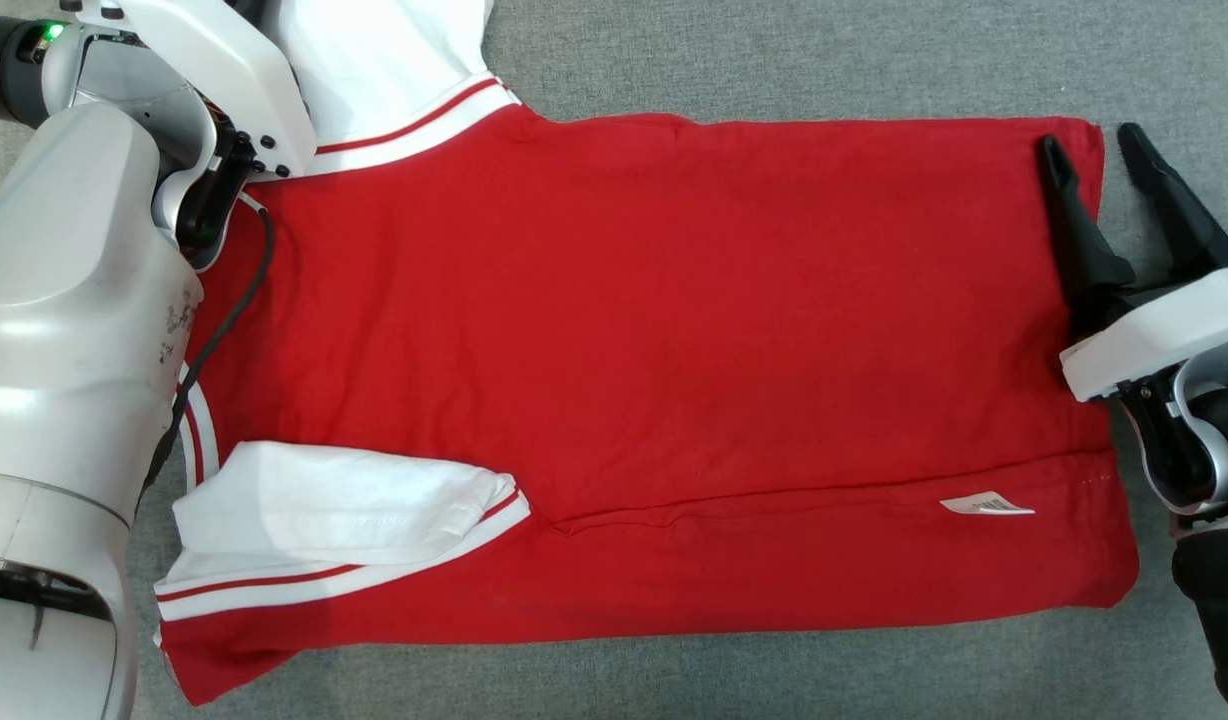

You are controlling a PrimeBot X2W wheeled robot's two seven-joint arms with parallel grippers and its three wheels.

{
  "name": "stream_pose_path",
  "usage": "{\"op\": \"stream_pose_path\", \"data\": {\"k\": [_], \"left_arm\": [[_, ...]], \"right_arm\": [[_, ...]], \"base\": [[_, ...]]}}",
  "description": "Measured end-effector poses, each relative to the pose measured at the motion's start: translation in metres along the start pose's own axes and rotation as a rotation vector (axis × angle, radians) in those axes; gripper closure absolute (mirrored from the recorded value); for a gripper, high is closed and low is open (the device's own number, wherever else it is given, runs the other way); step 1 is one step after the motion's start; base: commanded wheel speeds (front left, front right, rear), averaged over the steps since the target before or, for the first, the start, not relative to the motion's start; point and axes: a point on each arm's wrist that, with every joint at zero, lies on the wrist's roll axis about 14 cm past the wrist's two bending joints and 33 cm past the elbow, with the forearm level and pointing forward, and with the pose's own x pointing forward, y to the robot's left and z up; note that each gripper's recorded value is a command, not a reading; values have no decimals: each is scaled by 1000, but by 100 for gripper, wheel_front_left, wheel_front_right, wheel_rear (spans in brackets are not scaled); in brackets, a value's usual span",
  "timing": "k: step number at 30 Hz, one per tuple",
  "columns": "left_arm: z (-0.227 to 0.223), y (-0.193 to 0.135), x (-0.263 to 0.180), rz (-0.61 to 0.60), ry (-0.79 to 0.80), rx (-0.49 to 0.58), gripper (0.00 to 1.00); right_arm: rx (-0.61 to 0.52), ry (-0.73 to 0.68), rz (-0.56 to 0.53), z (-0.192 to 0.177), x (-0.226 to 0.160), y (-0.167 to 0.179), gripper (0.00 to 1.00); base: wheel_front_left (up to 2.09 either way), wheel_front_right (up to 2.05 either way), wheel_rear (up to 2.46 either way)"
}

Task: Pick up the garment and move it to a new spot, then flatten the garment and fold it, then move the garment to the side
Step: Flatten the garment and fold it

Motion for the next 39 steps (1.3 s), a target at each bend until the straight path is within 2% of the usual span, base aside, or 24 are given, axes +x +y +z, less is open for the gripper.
{"op": "stream_pose_path", "data": {"k": [1, 3, 4, 9, 21, 26, 32, 39], "left_arm": [[0, 0, 0, 0, -2, 0, 100], [2, 1, -1, 0, -6, 2, 100], [3, 1, -1, 0, -8, 1, 100], [18, 3, -5, 2, -50, 5, 100], [83, 8, -21, -2, -231, 39, 100], [95, 7, -27, -12, -274, 39, 100], [85, 6, -44, -34, -319, 45, 100], [73, -3, -80, -54, -389, 50, 100]], "right_arm": [[6, 18, 6, -2, 0, 1, 51], [9, 61, 15, -6, 1, 1, 75], [13, 77, 22, -7, 2, 2, 100], [19, 112, 48, -2, 3, 6, 100], [29, -69, 85, 77, 16, 8, 100], [70, -88, 102, 83, 16, 14, 100], [180, -96, 126, 79, 5, 22, 100], [362, -102, 143, 69, -17, 24, 100]], "base": [[0, 0, 0], [0, 0, 0], [0, 0, 0], [0, 0, 0], [0, 0, 0], [0, 0, 0], [0, 0, 0], [0, 0, 0]]}}
